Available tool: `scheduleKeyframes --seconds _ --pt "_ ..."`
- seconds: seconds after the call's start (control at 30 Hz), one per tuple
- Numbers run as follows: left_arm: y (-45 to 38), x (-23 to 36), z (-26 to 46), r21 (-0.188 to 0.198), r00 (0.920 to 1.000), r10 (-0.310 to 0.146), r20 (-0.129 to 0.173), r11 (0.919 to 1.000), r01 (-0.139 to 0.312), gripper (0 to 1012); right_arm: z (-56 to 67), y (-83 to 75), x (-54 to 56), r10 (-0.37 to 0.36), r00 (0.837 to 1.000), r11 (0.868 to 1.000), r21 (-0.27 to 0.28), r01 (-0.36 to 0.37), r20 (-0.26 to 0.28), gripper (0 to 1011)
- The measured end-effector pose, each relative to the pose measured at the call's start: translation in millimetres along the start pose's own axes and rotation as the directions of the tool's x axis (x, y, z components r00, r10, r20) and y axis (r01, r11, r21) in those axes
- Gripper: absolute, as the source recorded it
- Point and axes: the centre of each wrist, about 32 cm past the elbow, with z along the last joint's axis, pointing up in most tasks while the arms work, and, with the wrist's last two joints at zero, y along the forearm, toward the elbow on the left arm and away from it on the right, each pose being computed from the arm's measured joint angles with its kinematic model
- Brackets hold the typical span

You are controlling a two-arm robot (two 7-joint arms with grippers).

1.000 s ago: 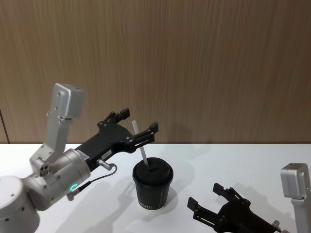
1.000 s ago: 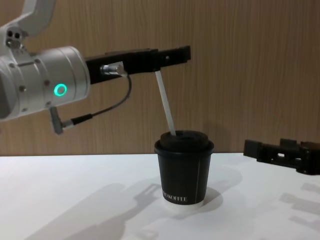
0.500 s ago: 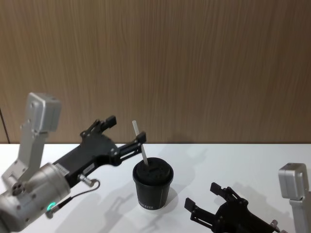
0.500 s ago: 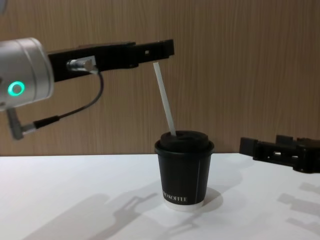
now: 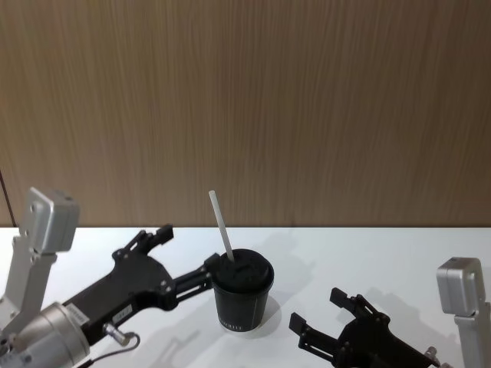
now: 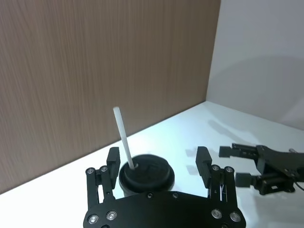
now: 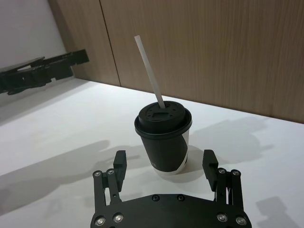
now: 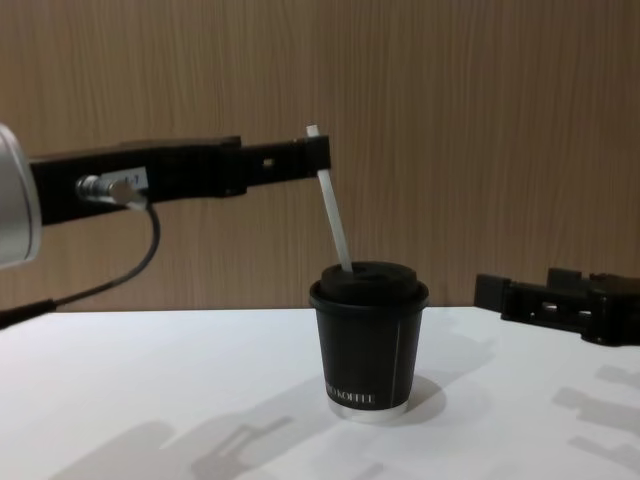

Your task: Pick up the straw with one hand, pass it to the other hand, and insert it into the cup.

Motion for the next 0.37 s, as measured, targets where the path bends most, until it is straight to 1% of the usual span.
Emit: scheduleKeyframes --seconds 0.17,0.23,0.37 --pt "6.1 -2.7 -3.6 0.016 1.0000 0.001 -0.008 0.9999 -0.001 1000 0.1 0.2 -0.2 0.000 1.000 1.000 0.000 0.000 0.002 1001" --pt "8.6 -4.0 -6.1 0.024 0.9999 0.002 -0.014 0.9997 -0.002 1000 0.2 0.3 -0.3 0.000 1.000 1.000 0.000 0.000 0.003 1001" --pt "11.8 -5.5 -9.6 0.035 0.9998 0.005 -0.021 0.9994 -0.005 1000 0.2 0.4 -0.6 0.001 1.000 1.000 0.000 -0.001 0.003 1001"
